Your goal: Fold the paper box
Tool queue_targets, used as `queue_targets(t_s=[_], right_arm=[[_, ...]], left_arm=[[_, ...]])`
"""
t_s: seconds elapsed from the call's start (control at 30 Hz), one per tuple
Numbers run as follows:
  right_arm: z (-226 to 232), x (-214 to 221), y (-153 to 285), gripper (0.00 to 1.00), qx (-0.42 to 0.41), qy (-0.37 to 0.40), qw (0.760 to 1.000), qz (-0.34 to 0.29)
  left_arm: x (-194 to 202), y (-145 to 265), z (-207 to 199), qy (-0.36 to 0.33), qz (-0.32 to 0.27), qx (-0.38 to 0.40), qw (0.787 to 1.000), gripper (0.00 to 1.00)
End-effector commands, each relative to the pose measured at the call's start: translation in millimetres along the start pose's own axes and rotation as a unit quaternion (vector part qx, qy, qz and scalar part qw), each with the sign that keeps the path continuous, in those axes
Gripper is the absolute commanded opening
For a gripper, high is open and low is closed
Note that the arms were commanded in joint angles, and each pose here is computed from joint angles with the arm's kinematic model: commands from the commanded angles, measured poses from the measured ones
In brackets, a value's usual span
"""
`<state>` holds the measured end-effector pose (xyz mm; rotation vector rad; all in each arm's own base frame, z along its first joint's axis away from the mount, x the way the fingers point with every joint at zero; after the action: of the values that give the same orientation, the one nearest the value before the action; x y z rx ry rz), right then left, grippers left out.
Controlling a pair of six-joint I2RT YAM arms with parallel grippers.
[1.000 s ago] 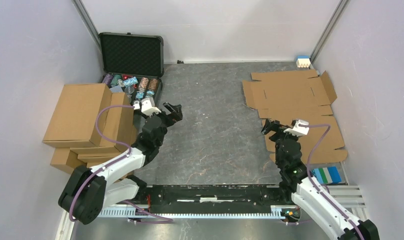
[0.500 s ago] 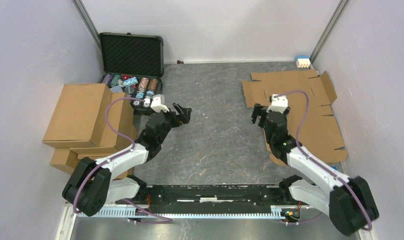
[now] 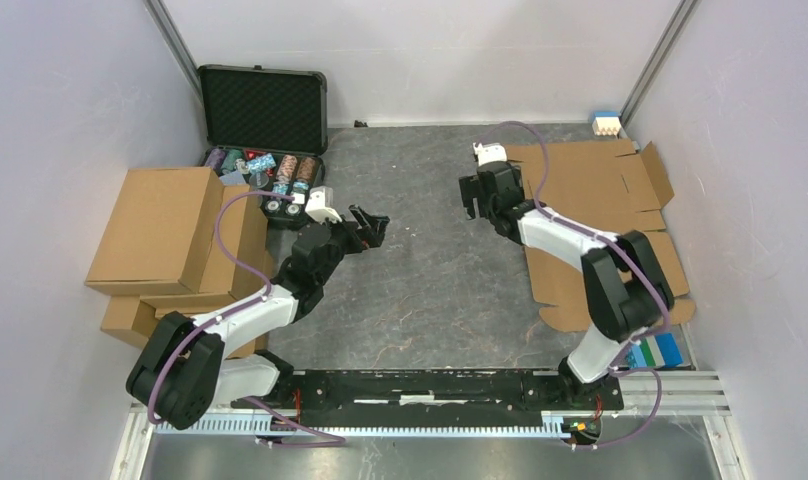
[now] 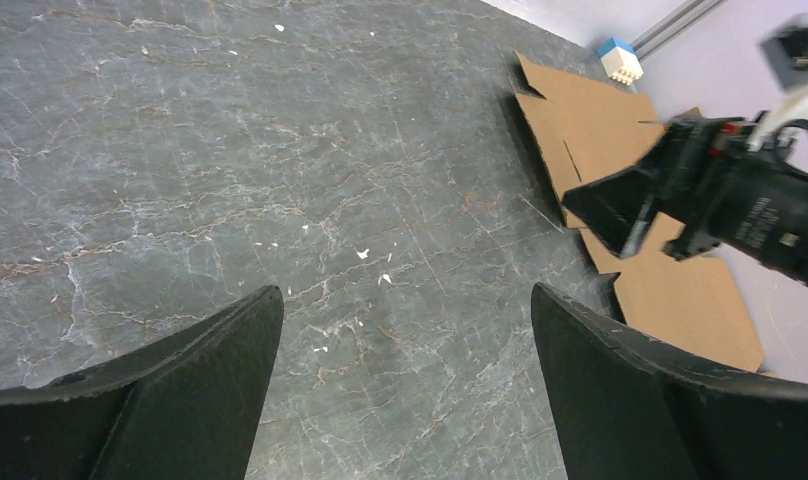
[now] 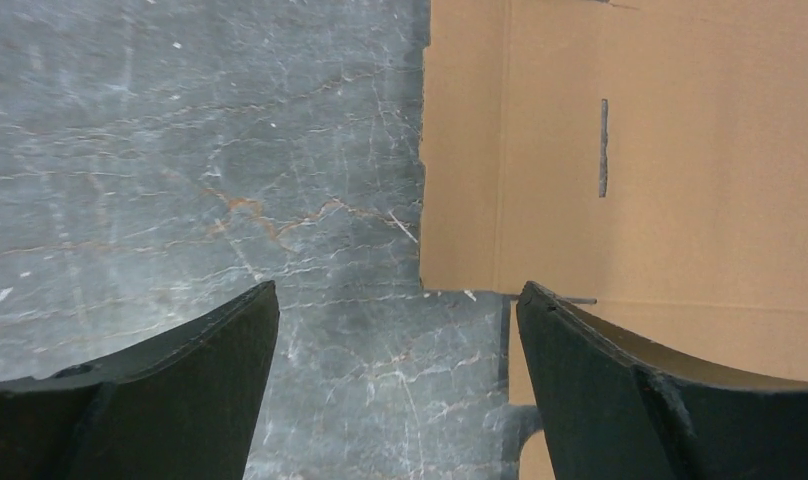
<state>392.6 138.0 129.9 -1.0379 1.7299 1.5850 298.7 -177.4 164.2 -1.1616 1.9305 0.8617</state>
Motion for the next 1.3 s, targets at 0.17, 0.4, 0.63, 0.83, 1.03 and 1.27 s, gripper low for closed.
queue_targets(t_s=[0.17, 0.4, 0.63, 0.83, 1.03, 1.27], right_arm=[[-12.1, 15.0, -39.8, 0.90, 0.081, 0.066, 0.993, 0.053], [-24.8, 29.0, -55.1, 0.63, 0.124, 0.073, 0.987, 0.076], [-28.0, 20.3, -43.9, 0.00, 0.109, 0.061, 0.991, 0.050], [8.3, -3.7, -11.4, 0.00, -0.023, 0.003, 0.999, -0.031], [100.4, -40.0, 37.7, 0.00, -0.311, -0.080, 0.944, -0.080], [134.1, -52.3, 68.5, 0.91, -0.368, -0.068, 0.922, -0.102]], left_arm=[[-15.4, -1.9, -9.5, -0.014, -0.031, 0.019, 0.999, 1.00], [-14.0, -3.0, -10.3, -0.009, -0.029, 0.021, 0.999, 1.00], [-11.7, -5.3, -9.1, -0.009, -0.025, 0.019, 0.999, 1.00], [-11.2, -6.3, -8.2, -0.012, -0.022, 0.015, 1.000, 1.00], [-7.6, -10.3, 1.4, 0.000, -0.025, -0.014, 1.000, 1.00], [2.7, -15.6, 21.5, 0.045, -0.024, -0.070, 0.996, 1.00]])
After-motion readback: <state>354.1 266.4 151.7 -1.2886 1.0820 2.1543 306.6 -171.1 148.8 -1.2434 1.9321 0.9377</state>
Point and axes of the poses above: each gripper's point midway between its finger pads, its own y axis back along the fingers, its own z axis along the line the jaws close on, x = y × z, the point moved 4 cm from there along y, back along the fingers, and after that the axes turned 1 degree about -y, right-handed, at the moved point
